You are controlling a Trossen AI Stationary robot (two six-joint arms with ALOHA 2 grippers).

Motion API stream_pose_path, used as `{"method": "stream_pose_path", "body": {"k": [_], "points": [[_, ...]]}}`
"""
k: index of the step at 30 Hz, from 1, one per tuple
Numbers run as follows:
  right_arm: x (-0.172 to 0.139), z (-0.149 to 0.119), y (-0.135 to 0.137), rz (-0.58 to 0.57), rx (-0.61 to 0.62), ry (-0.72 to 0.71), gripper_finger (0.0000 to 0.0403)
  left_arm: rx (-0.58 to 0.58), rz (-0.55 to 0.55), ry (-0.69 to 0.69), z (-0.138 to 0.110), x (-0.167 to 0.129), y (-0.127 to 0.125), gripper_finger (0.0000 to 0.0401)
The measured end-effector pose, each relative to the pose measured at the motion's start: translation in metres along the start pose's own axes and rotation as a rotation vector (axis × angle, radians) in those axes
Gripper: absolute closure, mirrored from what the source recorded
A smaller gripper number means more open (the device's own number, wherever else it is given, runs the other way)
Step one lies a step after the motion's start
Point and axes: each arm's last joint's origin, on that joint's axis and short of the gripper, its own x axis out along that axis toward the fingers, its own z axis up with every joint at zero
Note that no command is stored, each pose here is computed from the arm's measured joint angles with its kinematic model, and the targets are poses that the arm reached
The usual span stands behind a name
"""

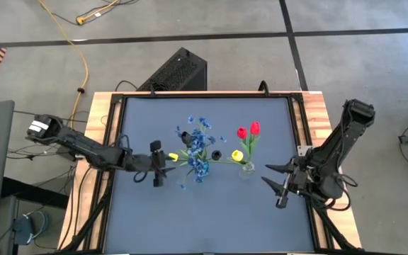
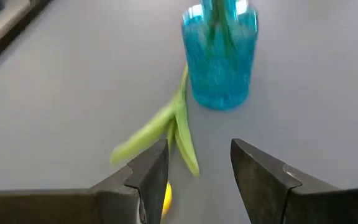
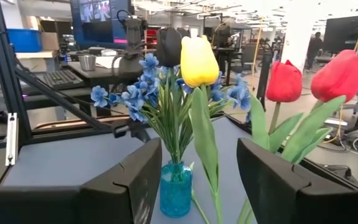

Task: Sort flowers into vase by color
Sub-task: Put the yellow flower into the transparent vase

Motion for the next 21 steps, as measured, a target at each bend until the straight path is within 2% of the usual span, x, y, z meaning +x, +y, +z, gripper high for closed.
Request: {"method": "stream_pose_path", "body": {"k": [2,7,12,15,19,21], "points": [[0.002,0.0,0.0,0.006,0.0,-0.002,0.0168,-0.013,-0.012,-0.035,0.004,0.003,0.008,0.0237],[0.005,0.0,0.0,0.005,-0.003,-0.004,0.0168,-0.019,-0.013,-0.024,0.005,0.009,0.025,0.0237],[0.006,-0.002,-0.001,-0.001,-0.022,-0.002,0.0168,-0.036,-0.056,-0.008,0.003,0.02,0.026,0.0237],[0.009,-0.002,-0.001,-0.013,-0.024,-0.002,0.0168,0.003,-0.051,0.057,0.002,0.037,0.022,0.0237],[0.011,-0.002,-0.002,-0.022,-0.025,-0.002,0.0168,0.038,0.037,0.14,0.009,0.057,0.02,0.0237],[0.011,-0.002,-0.002,-0.012,-0.026,-0.004,0.0168,0.069,0.044,0.184,0.011,0.064,0.019,0.0237]]}}
